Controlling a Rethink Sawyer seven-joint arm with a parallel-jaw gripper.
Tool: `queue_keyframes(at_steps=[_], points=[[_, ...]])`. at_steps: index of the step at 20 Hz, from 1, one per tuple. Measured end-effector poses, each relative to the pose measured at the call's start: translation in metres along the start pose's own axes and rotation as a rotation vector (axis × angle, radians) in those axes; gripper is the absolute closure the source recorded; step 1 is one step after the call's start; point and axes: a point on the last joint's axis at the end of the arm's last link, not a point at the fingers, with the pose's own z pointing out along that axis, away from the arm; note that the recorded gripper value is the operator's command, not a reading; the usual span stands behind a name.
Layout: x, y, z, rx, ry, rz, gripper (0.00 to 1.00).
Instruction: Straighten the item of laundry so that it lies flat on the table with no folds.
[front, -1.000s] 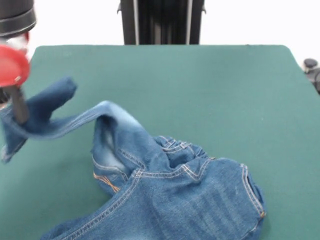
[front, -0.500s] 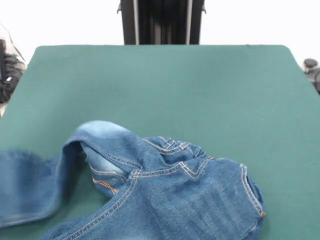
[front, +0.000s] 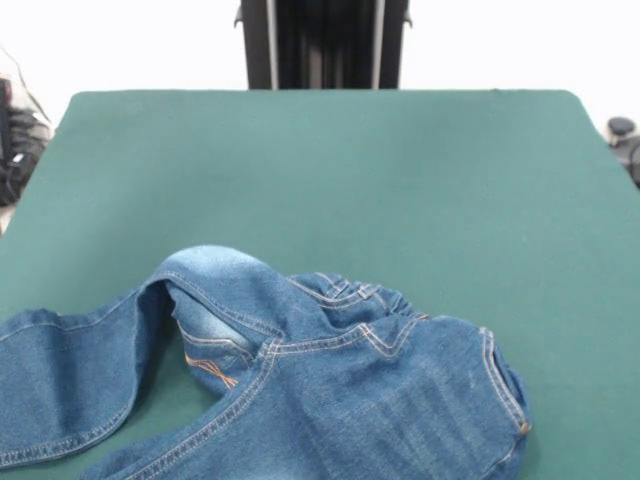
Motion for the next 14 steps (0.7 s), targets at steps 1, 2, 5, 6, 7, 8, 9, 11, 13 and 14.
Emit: queue_keyframes(at_steps=[1,2,5,6,7,8,9,11,13,14], points=[[0.002,0.000,-0.007,0.000,0.010,-0.001,0.00],[0.003,0.000,-0.009,0.000,0.012,-0.001,0.00],[0.009,-0.001,-0.043,0.012,0.039,-0.005,0.00],[0.009,-0.001,-0.055,0.016,0.044,-0.007,0.00],[0.008,-0.001,-0.063,0.018,0.045,-0.009,0.00],[0.008,0.000,-0.072,0.021,0.047,-0.011,0.00],[0.007,0.000,-0.078,0.023,0.047,-0.013,0.00],[0.001,0.000,-0.093,0.022,0.044,-0.023,0.00],[-0.004,0.001,-0.100,0.020,0.038,-0.031,0.00],[-0.009,0.002,-0.105,0.017,0.032,-0.036,0.00]])
